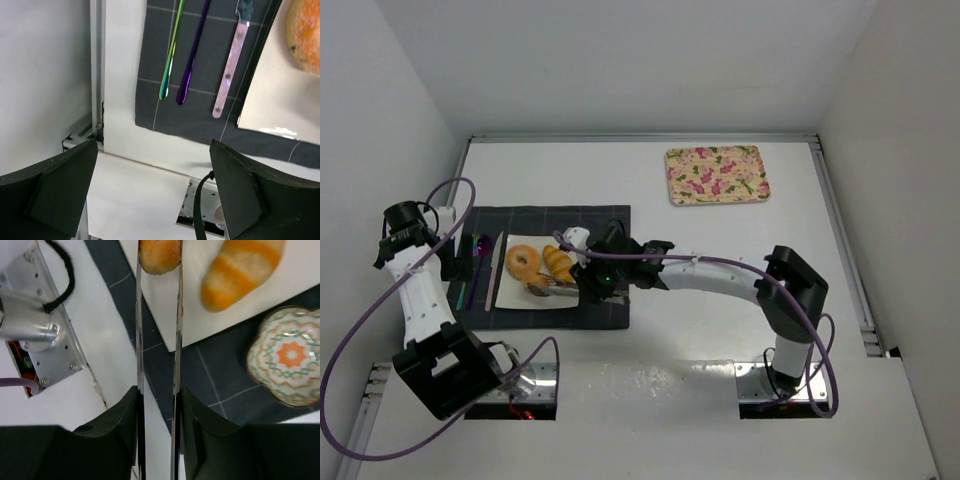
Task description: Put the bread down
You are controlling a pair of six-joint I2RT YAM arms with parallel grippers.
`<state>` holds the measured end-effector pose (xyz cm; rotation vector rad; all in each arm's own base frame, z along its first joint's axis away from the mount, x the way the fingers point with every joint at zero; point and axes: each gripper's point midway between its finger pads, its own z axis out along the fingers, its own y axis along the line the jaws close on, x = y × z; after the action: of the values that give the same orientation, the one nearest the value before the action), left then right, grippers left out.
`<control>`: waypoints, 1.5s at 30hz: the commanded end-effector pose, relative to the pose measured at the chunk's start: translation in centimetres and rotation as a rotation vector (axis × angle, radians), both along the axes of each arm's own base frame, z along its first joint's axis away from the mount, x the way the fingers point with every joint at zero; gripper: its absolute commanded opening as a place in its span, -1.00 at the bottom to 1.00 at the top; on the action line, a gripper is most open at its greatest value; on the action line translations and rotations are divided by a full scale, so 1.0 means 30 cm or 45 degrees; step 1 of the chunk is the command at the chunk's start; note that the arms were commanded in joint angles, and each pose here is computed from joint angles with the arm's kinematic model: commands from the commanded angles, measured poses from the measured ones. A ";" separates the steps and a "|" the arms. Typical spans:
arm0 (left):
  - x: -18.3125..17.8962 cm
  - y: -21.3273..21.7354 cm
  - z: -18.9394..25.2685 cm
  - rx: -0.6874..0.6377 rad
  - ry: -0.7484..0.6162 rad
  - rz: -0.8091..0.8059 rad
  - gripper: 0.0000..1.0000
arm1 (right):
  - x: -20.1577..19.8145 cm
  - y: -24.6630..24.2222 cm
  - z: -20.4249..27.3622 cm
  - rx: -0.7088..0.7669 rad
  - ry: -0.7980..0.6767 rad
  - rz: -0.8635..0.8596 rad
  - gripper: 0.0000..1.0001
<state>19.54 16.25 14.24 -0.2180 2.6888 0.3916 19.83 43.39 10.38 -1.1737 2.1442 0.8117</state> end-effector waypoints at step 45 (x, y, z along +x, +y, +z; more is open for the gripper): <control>-0.031 -0.029 -0.058 -0.034 0.023 -0.064 1.00 | 0.184 -1.384 -0.212 -0.438 0.069 -1.528 0.10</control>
<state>18.16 14.85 12.09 -0.1499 2.7473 0.3243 24.80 1.98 4.09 0.0925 2.5585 -0.1209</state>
